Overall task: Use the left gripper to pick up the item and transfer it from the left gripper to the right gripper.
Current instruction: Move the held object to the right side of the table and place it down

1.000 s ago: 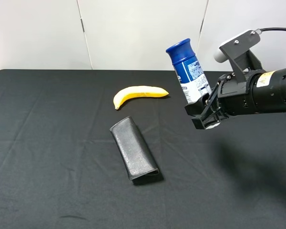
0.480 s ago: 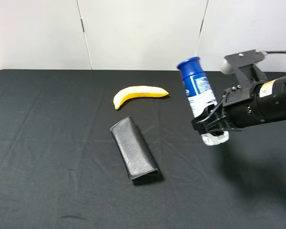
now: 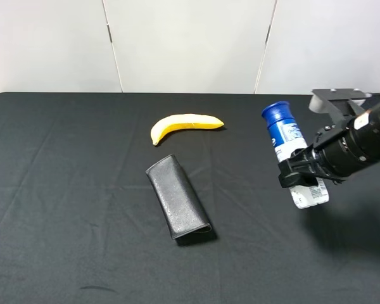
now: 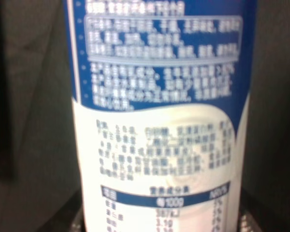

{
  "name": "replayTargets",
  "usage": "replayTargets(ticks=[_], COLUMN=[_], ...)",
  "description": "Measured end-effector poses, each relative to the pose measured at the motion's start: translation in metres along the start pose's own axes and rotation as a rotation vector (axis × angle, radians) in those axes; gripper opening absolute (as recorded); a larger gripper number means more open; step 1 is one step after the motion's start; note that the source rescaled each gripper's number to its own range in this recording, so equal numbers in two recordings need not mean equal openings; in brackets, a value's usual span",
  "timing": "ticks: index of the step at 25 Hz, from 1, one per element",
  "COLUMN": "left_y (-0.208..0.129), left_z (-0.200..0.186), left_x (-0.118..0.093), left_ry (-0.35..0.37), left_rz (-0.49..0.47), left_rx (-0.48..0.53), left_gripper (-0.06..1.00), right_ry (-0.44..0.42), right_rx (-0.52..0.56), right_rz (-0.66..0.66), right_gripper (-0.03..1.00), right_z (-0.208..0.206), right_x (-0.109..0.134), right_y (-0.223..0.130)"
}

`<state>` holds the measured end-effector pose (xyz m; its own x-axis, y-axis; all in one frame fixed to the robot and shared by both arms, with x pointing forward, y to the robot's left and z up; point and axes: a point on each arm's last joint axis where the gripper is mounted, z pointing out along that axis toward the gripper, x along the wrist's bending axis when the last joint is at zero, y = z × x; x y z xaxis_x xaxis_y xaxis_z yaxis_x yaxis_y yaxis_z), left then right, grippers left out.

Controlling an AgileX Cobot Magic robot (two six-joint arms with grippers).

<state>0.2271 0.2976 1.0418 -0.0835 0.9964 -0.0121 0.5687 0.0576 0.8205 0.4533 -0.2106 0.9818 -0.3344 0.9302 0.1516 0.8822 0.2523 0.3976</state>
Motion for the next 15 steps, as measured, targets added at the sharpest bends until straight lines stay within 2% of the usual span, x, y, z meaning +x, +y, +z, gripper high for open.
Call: replayTargets(ticks=[8, 15], left_y=[0.0, 0.0], left_z=[0.0, 0.0], left_x=[0.0, 0.0], left_ry=[0.0, 0.0], left_rz=[0.0, 0.0], left_rx=[0.0, 0.0], left_gripper=[1.0, 1.0], right_ry=[-0.014, -0.059], right_rx=[0.077, 0.197], right_rz=[-0.023, -0.068], right_gripper=[0.0, 0.0], right_z=[0.03, 0.078], right_x=[-0.004, -0.015], right_y=[0.044, 0.045])
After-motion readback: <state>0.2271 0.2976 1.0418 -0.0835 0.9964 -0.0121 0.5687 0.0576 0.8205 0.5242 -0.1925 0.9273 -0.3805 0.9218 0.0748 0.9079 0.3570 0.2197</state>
